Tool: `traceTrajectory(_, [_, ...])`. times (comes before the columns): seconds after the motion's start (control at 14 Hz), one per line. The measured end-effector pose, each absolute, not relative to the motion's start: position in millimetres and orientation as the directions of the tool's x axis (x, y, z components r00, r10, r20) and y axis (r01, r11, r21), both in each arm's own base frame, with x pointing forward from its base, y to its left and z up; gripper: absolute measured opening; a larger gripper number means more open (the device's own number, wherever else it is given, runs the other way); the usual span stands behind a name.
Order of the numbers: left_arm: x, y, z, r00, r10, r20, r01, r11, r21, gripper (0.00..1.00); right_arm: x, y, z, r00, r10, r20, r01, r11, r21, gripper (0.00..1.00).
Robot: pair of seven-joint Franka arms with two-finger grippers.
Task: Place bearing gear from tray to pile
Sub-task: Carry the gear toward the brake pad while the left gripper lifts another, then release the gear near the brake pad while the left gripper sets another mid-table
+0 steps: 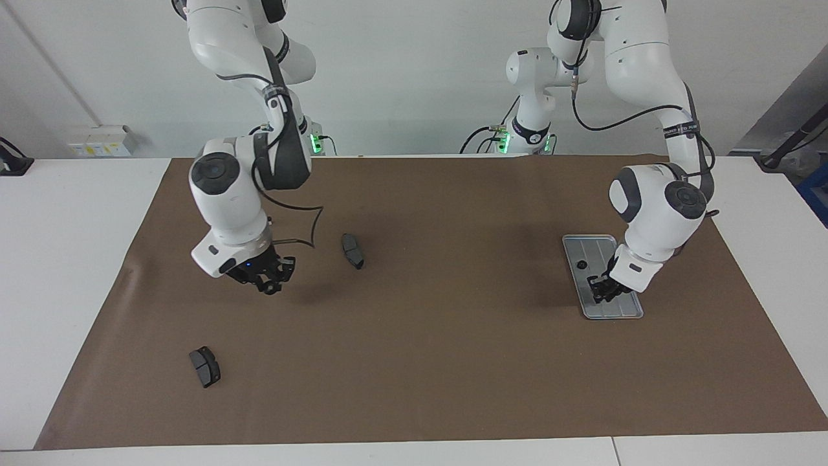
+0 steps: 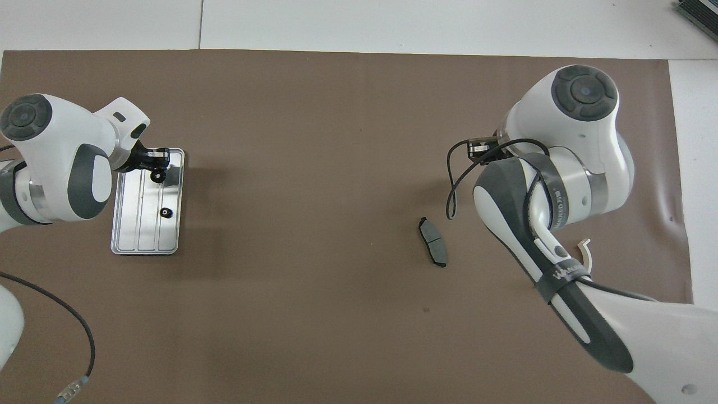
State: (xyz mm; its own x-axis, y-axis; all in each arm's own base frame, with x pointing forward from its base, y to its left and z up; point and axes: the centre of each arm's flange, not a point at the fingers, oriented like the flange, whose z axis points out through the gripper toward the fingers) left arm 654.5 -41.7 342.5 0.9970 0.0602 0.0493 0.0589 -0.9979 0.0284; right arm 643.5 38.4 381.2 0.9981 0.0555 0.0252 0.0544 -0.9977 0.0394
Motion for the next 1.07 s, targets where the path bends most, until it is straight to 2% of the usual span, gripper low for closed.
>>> traceTrajectory(0.21, [648.6,-101.1,350.0,0.995,0.101,0.012,0.1,-0.995,0.028,0.23,633.6,-3.7,348.7,0.998,0.062,0.03,0.061,-0.997,0.038,0.35])
traceTrajectory(0.57, [612.3,-237.2,352.5,0.973,0.229,-0.007,0.229,-0.973,0.026,0.23,626.1,-17.8,308.4,0.999,0.046,0.026,0.045,-0.998,0.036,0.35])
traceTrajectory(0.86, [579.2,-309.0,352.1,0.955,0.295,-0.012,0.295,-0.955,0.025,0.26,626.2,-19.3,301.5,0.999,0.044,0.025,0.043,-0.998,0.035,0.4])
traceTrajectory(1.07, [551.7,-353.7,345.3,0.946,0.324,-0.003,0.324,-0.945,0.038,0.31,626.2,-18.9,301.6,0.999,0.044,0.025,0.044,-0.998,0.035,0.69])
